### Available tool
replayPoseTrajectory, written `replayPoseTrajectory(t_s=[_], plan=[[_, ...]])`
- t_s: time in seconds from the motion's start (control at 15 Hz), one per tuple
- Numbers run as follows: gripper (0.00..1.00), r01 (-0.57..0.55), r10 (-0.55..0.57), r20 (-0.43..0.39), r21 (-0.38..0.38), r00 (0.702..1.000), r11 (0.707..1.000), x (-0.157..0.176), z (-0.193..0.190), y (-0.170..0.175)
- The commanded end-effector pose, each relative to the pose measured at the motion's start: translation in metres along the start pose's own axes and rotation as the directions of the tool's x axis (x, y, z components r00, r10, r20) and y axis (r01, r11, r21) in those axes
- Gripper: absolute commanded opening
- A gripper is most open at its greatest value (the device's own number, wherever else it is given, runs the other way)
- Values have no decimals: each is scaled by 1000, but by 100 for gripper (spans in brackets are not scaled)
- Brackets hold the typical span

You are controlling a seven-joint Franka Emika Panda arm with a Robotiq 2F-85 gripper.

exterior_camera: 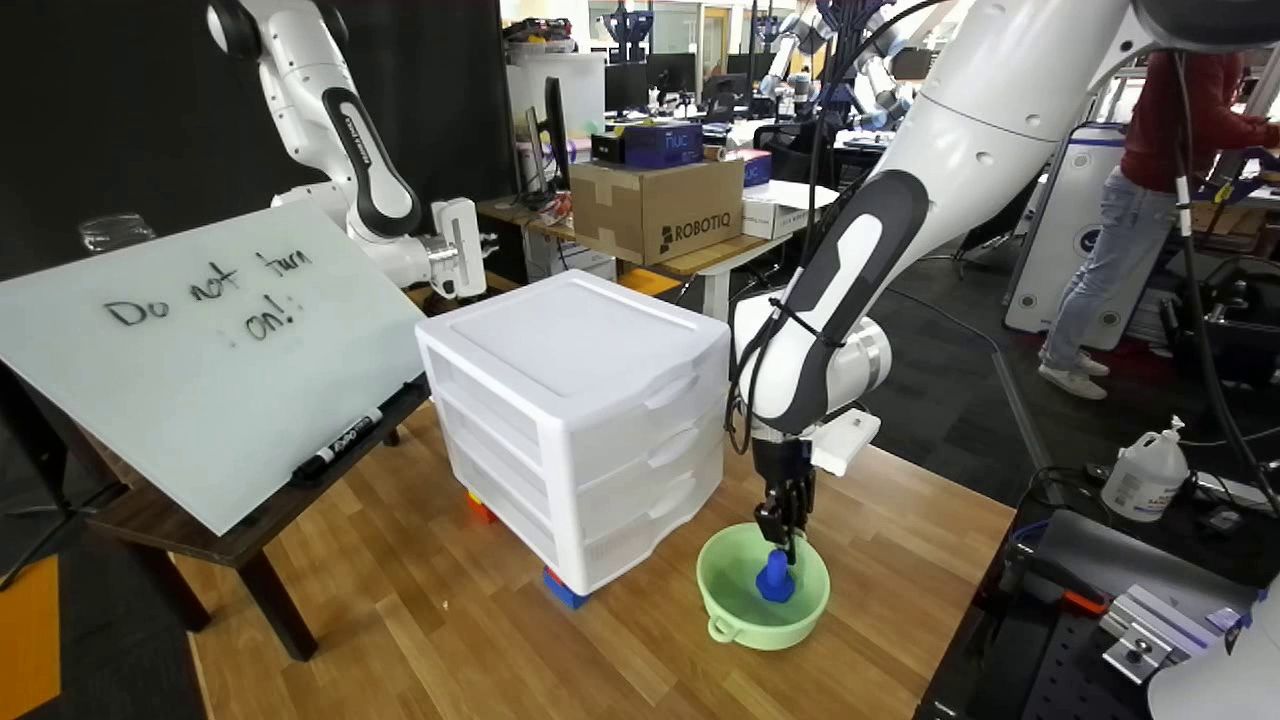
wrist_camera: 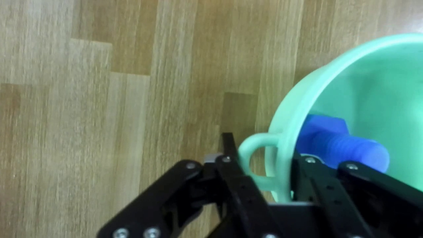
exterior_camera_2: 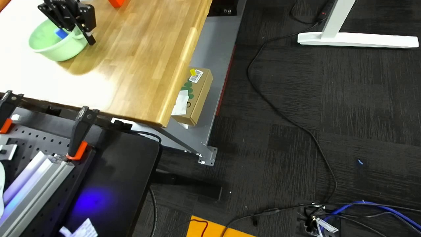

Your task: Move the green basin to the right

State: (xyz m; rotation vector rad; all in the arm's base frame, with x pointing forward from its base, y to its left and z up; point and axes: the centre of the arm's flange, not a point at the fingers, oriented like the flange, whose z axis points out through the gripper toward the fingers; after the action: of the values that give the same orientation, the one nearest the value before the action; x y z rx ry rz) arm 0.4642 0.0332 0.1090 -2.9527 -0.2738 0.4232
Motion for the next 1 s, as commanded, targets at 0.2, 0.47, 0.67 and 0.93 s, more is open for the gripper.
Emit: replayPoseTrajectory(t_s=[0.2,0.47,0.67,0.93], plan=[[8,-4,4,24,-6,1000,1000,-4,-9,-13],[8,-15,15,32,-16,999,1000,-15,-11,-23],[8,-42,42,3,-20,999,999,-34,-17,-27],[8,-54,53,-9,-30,999,998,-49,-25,-32]])
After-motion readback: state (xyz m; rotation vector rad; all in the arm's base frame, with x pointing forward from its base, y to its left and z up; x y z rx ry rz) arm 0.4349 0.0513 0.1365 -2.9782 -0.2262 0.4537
